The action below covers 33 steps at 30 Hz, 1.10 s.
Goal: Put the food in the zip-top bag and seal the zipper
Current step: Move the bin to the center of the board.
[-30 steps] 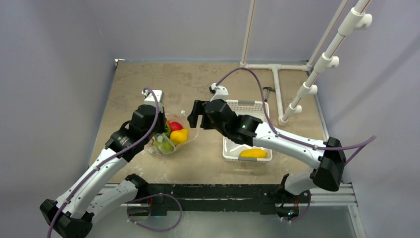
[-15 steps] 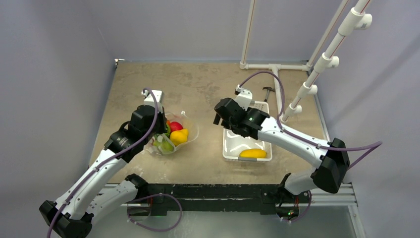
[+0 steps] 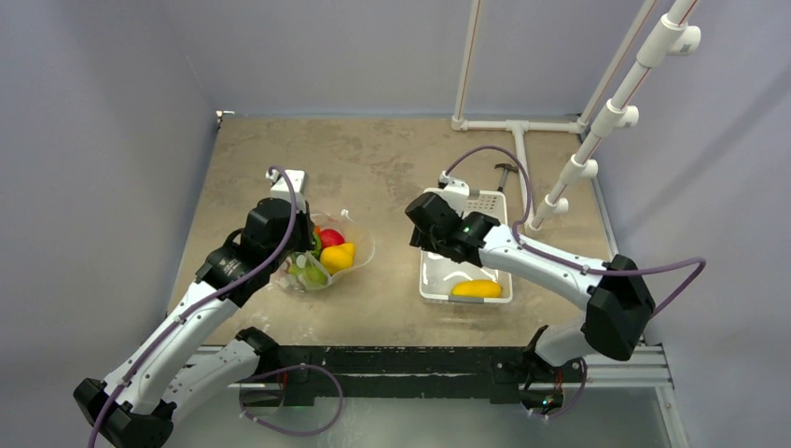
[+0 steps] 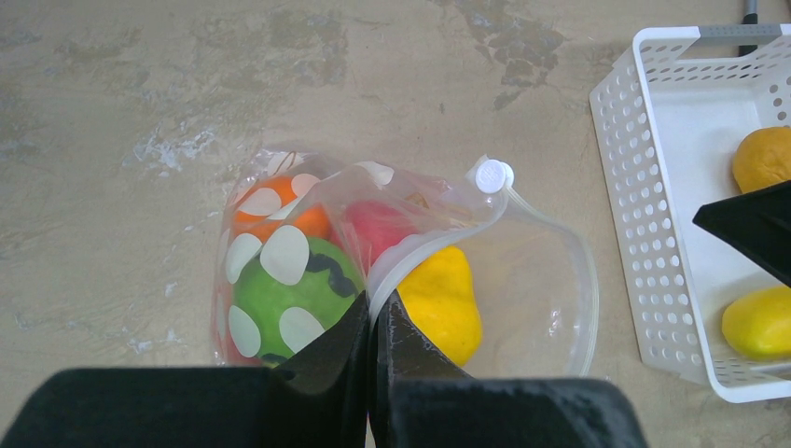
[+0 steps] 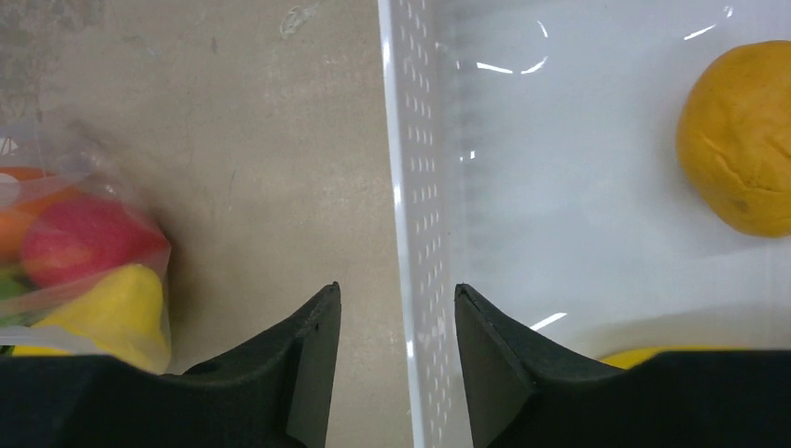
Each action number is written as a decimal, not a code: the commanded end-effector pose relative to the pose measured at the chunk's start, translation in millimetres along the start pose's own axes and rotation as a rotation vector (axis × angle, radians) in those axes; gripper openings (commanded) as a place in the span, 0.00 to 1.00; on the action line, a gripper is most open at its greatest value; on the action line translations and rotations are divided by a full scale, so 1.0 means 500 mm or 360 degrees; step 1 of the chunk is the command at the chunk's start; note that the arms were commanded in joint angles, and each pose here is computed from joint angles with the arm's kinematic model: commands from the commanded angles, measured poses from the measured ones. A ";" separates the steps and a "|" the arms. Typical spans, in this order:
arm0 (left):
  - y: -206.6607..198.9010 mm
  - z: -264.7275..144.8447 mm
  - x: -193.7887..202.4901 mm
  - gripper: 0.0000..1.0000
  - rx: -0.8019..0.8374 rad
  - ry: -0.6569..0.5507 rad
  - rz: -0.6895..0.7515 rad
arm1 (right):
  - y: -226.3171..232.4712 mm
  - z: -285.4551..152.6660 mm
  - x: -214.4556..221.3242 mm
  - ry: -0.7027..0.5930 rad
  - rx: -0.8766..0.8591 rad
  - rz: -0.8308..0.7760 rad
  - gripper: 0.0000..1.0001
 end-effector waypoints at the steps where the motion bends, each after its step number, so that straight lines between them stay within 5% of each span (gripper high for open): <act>1: -0.001 -0.003 -0.016 0.00 0.0017 -0.0065 -0.0003 | 0.027 0.024 0.004 -0.0003 -0.0076 -0.0018 0.48; 9: -0.002 -0.002 -0.016 0.00 0.0018 -0.0063 -0.0002 | 0.016 0.073 0.024 -0.0006 0.0077 -0.0061 0.38; 20: -0.002 -0.003 -0.016 0.00 0.0017 -0.0063 -0.0002 | 0.045 0.101 0.000 -0.0049 0.0054 -0.0050 0.04; 33: -0.001 -0.001 -0.015 0.00 0.0008 -0.0059 0.0000 | 0.107 0.169 -0.071 -0.0159 0.0018 -0.0056 0.00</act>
Point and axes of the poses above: each gripper's point midway between its finger pads, its own z axis out along the fingers, its own y axis along the line the jaws close on, x = y × z, the point moved 4 cm from there along -z, back along the fingers, and after that the axes turned 2 degrees about z, right-handed, at the moved point
